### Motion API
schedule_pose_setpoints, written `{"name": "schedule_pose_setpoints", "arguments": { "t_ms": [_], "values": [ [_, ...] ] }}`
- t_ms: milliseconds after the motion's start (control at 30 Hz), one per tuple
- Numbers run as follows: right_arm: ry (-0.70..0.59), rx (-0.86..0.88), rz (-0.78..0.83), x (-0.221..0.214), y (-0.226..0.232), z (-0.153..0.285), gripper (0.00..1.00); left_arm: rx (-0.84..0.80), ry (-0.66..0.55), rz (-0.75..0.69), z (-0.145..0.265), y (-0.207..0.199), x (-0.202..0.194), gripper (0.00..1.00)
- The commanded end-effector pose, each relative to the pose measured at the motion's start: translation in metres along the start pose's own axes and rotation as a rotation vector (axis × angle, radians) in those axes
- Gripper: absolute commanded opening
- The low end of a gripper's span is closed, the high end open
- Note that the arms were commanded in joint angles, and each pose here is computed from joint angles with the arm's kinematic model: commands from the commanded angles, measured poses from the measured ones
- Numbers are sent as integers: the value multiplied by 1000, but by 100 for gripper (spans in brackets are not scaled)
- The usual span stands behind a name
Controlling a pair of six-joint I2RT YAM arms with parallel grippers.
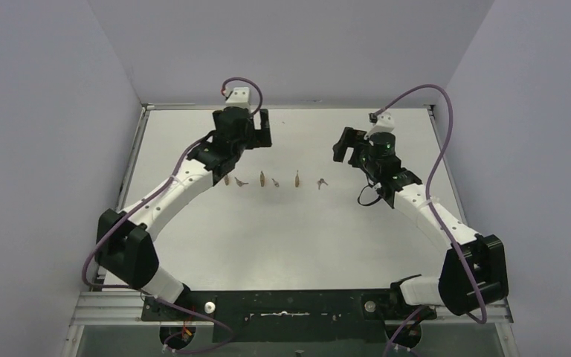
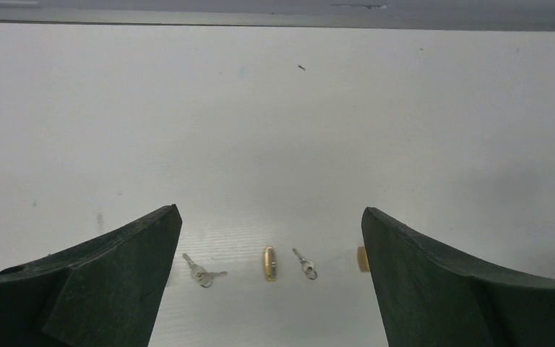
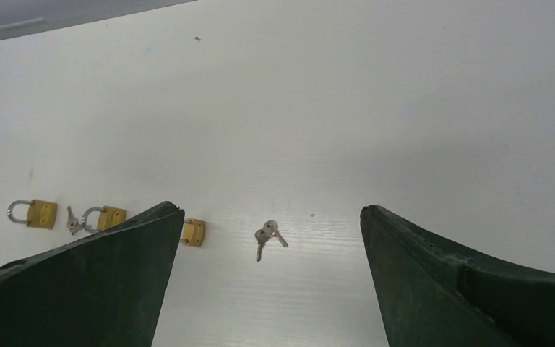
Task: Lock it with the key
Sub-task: Reset both arms
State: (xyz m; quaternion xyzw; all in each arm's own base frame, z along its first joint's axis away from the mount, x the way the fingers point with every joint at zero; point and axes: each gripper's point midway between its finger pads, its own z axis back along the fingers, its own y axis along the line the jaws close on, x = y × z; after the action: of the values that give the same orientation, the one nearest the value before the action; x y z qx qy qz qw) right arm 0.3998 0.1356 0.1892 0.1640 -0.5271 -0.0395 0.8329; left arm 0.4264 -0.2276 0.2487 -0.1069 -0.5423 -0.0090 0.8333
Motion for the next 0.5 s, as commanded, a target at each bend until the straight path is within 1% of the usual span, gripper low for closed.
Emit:
{"name": "schedule_pose_setpoints", "arguments": {
  "t_ms": [0, 100, 133, 200, 300, 367, 467],
  "values": [
    [-94, -207, 34, 43, -32, 24, 100, -1, -171, 49, 29, 40, 44, 95],
    [-128, -333, 29, 54, -52, 41, 100, 81, -195, 45, 45, 82, 43, 96],
    [-146, -363, 29, 58, -57, 47, 100, 112, -192, 47, 48, 97, 35, 96],
    [-178, -411, 29, 64, -65, 58, 100, 142, -211, 68, 56, 121, 31, 96],
    [-199, -433, 23, 66, -70, 67, 100, 165, -216, 121, 64, 151, 22, 96],
    [-207, -434, 26, 65, -71, 69, 100, 183, -224, 134, 70, 162, 21, 96],
    [-195, -439, 40, 64, -72, 69, 100, 175, -258, 126, 73, 162, 26, 96]
  ]
}}
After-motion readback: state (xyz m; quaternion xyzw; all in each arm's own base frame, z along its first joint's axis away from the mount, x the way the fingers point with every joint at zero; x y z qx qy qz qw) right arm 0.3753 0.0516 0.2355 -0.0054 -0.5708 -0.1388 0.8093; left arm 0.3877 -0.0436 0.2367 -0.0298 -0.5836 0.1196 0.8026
